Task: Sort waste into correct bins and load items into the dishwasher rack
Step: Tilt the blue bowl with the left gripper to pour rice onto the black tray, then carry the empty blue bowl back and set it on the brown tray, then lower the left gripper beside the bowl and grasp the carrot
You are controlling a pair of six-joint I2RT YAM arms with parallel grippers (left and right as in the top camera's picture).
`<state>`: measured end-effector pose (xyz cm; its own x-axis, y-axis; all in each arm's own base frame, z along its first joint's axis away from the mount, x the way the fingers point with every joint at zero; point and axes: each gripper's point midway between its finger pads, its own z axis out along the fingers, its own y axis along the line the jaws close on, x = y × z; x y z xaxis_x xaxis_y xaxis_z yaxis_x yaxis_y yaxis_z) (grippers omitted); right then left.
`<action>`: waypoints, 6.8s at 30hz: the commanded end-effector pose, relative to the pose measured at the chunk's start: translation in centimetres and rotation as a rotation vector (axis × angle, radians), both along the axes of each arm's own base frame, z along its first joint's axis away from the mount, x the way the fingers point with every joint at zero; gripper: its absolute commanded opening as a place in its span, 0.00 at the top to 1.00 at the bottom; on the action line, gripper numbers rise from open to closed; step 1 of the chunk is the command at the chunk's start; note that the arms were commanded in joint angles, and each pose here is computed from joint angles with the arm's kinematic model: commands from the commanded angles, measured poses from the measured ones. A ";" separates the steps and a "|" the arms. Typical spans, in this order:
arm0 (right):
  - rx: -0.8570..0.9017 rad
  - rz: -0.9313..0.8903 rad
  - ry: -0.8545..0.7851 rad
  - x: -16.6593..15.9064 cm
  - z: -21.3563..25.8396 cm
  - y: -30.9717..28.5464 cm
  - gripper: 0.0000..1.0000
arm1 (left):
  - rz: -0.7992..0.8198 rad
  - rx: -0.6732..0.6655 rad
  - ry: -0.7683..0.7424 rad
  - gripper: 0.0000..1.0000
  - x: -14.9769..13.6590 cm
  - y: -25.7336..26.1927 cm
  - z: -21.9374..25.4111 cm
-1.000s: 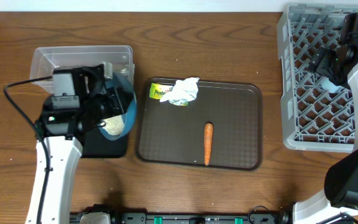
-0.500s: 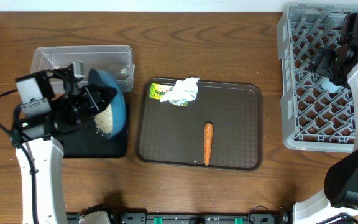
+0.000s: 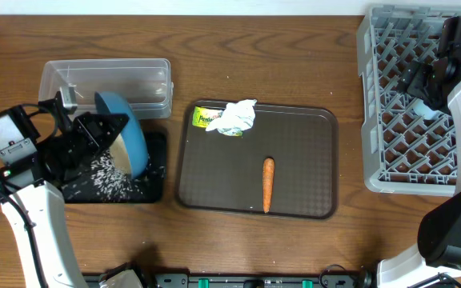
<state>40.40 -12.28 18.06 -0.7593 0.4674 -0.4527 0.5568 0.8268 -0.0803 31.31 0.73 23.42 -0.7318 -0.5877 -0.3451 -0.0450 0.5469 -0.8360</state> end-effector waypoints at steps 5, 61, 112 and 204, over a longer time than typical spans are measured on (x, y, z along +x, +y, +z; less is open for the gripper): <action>-0.017 0.002 0.006 -0.1 0.1 -0.3 0.01 | -0.032 -0.126 -0.044 0.94 -1.2 -0.2 0.0; -0.017 0.002 0.006 -0.1 0.1 -0.3 0.01 | 0.086 -0.395 -0.184 0.94 -2.8 6.2 3.3; -0.017 0.002 0.006 -0.1 0.1 -0.3 0.01 | 0.051 -0.165 -0.108 0.94 -1.9 3.7 0.1; -0.017 0.002 0.006 -0.1 0.1 -0.3 0.01 | -0.602 0.972 -0.165 0.64 -8.6 -29.1 -10.9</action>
